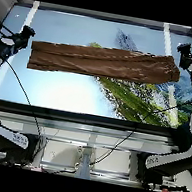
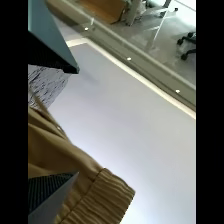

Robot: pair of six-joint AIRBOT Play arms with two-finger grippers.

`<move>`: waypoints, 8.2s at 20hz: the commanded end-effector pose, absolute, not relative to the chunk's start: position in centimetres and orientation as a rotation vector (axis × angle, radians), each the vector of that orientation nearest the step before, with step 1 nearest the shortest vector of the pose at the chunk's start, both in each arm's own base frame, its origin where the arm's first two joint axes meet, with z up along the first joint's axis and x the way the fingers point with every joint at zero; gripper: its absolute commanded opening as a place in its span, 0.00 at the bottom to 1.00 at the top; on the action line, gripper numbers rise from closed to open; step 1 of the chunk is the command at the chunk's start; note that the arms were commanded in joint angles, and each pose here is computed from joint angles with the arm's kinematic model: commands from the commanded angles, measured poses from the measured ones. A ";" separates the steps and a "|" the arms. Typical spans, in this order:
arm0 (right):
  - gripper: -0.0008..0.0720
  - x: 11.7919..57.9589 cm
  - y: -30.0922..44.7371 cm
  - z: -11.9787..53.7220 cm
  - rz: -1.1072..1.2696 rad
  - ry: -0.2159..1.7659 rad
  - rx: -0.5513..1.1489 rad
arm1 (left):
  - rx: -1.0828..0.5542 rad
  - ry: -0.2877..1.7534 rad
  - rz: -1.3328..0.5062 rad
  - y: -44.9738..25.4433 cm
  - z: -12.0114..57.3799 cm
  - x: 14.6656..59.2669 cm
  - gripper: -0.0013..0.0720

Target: Fold the clothes and pants, and hang the long-sleeved shirts on hangers.

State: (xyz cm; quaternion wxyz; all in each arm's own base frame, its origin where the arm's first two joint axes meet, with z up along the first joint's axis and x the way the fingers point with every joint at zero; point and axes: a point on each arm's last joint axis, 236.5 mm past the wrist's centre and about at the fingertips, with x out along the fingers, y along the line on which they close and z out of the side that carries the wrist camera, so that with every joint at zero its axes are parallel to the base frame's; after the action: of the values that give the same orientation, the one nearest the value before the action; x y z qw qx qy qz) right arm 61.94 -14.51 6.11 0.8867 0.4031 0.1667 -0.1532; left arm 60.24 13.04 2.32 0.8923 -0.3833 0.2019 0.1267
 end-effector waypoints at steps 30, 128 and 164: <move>0.96 53.9 -10.8 -1.9 -0.175 0.923 0.690 | -0.768 1.113 -0.138 9.9 -12.0 50.5 0.90; 0.05 55.1 22.0 10.4 0.404 0.932 0.171 | -0.385 0.935 -0.655 -18.0 3.0 51.5 0.91; 0.06 54.3 21.4 10.0 0.415 0.959 0.104 | -0.575 1.050 -0.391 -12.2 -5.5 51.2 0.04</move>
State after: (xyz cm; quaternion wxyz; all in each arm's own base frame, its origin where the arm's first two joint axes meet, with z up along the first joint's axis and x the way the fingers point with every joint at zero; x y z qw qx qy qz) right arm 55.21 21.87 10.50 0.8732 0.0660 0.4401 0.1988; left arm 51.67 -12.64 -8.63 0.7930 -0.3170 0.4956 -0.1583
